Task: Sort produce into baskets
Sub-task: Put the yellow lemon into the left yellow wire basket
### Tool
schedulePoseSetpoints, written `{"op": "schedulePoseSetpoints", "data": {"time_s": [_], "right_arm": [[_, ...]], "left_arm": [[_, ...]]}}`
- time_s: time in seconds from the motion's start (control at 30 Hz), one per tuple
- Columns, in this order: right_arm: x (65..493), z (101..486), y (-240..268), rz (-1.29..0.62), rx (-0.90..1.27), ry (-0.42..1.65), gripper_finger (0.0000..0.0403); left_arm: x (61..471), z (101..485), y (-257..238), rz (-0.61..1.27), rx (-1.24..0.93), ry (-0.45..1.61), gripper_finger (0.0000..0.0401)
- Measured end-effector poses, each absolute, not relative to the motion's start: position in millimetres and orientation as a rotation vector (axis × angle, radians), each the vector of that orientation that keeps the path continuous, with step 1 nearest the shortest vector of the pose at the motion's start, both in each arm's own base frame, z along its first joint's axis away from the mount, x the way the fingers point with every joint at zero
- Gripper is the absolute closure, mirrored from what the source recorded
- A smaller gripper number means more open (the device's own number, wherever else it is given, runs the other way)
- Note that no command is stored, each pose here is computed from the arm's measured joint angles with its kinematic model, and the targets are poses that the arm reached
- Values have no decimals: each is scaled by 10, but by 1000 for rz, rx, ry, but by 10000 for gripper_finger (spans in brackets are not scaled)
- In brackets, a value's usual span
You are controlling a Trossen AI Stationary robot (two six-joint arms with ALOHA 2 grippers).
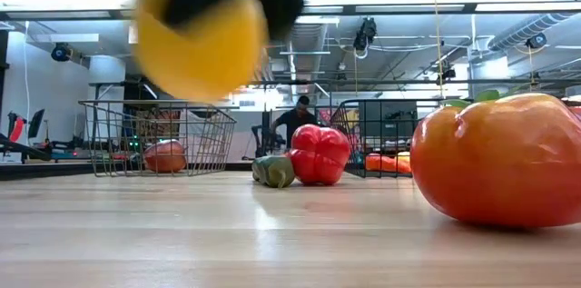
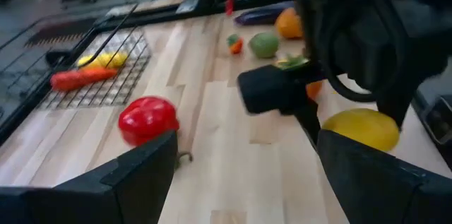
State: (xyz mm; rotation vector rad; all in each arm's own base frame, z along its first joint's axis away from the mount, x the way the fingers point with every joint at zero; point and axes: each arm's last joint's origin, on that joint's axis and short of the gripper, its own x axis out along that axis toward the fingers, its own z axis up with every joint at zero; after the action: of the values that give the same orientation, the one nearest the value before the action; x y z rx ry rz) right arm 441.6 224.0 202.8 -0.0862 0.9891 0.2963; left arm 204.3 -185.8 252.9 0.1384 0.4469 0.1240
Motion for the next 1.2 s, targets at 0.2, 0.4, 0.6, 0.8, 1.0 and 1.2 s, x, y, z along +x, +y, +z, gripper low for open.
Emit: {"op": "schedulePoseSetpoints", "data": {"time_s": [0.2, 0.4, 0.6, 0.8, 1.0, 1.2], "right_arm": [[4595, 2063, 2204, 436, -31, 796, 92], [4708, 1957, 2051, 467, 66, 704, 93], [4800, 1935, 1940, 492, 173, 582, 91], [4860, 1995, 1857, 478, 243, 523, 87], [4894, 2090, 1784, 470, 268, 464, 96], [4919, 2141, 1658, 411, 279, 446, 85]], "left_arm": [[1928, 2526, -2077, 48, 247, 391, 79], [1746, 2600, -2236, 74, 334, 322, 79], [1661, 2636, -2307, 40, 369, 312, 79], [1610, 2612, -2321, 23, 406, 326, 79], [1570, 2605, -2352, -12, 418, 331, 79], [1537, 2601, -2371, -22, 426, 330, 79]]}}
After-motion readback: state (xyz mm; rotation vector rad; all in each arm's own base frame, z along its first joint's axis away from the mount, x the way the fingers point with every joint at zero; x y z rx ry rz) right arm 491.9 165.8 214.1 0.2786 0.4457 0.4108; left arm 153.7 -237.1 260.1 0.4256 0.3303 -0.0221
